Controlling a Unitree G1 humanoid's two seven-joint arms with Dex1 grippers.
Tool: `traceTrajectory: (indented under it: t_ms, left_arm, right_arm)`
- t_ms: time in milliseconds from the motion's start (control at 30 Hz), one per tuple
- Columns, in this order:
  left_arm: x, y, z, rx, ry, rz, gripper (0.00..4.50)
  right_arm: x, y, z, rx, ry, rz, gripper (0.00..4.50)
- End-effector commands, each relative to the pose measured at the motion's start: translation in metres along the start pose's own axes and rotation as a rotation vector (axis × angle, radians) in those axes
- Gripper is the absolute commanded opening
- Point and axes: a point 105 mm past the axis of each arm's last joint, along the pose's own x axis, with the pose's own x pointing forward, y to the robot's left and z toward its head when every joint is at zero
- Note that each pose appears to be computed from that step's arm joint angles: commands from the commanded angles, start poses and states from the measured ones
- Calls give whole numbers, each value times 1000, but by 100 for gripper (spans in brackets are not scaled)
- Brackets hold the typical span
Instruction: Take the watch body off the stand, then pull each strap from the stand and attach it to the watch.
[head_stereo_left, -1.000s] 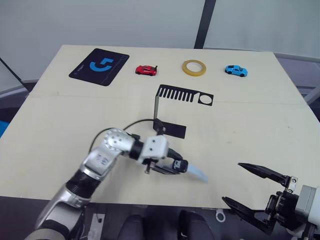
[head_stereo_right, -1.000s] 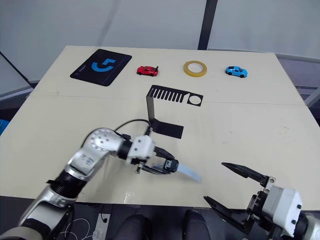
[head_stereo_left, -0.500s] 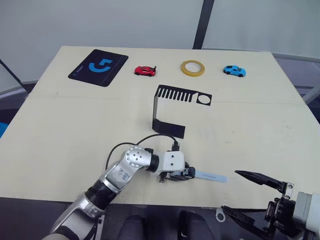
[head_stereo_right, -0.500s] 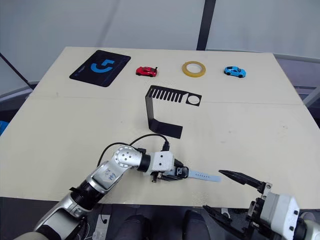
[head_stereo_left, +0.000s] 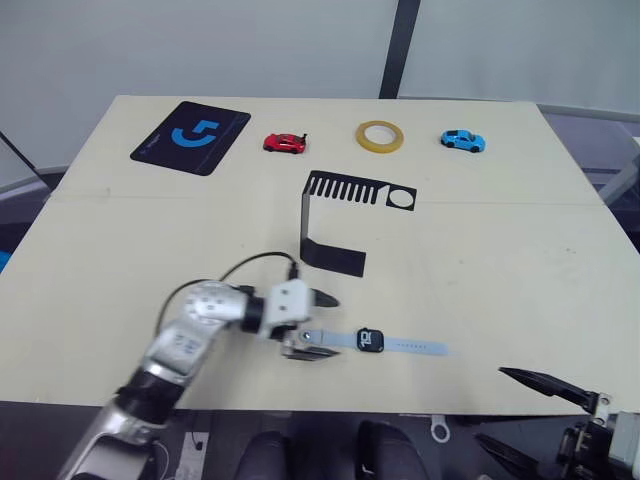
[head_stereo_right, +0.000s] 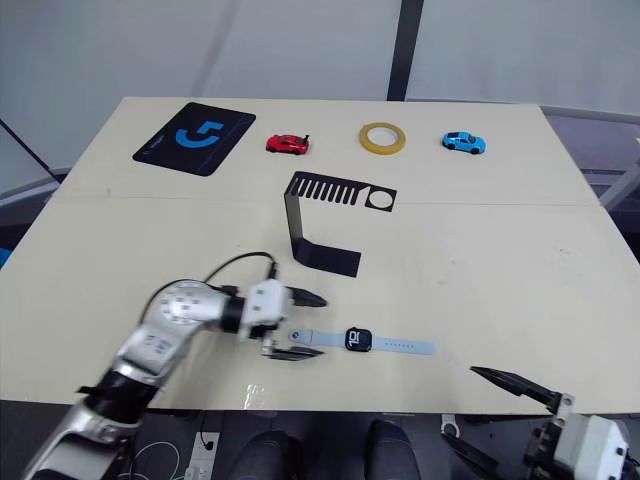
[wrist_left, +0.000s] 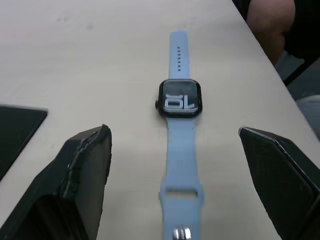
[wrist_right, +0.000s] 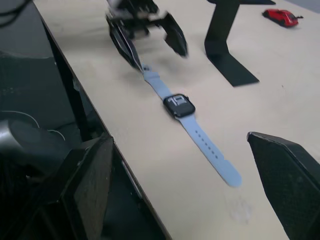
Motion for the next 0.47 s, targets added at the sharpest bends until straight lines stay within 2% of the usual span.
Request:
traceTrajectory:
  t_ms: [33, 100, 233, 333, 467]
  left_arm:
    - [-54, 14, 12, 52, -82, 116, 441]
    - [-95, 22, 1, 14, -42, 236, 441]
    - [-148, 19, -23, 64, 146, 353, 441]
    - [-162, 22, -25, 86, 175, 402, 441]
    - [-163, 25, -24, 95, 135, 423, 441]
  right_arm:
    - [-21, -10, 1, -47, 43, -9, 450]
    - [-34, -16, 0, -65, 93, 7, 450]
    - [-56, -35, -1, -91, 160, 4, 450]
    - [-65, -51, 0, -117, 178, -11, 450]
    - [-63, -60, -1, -117, 171, 1, 450]
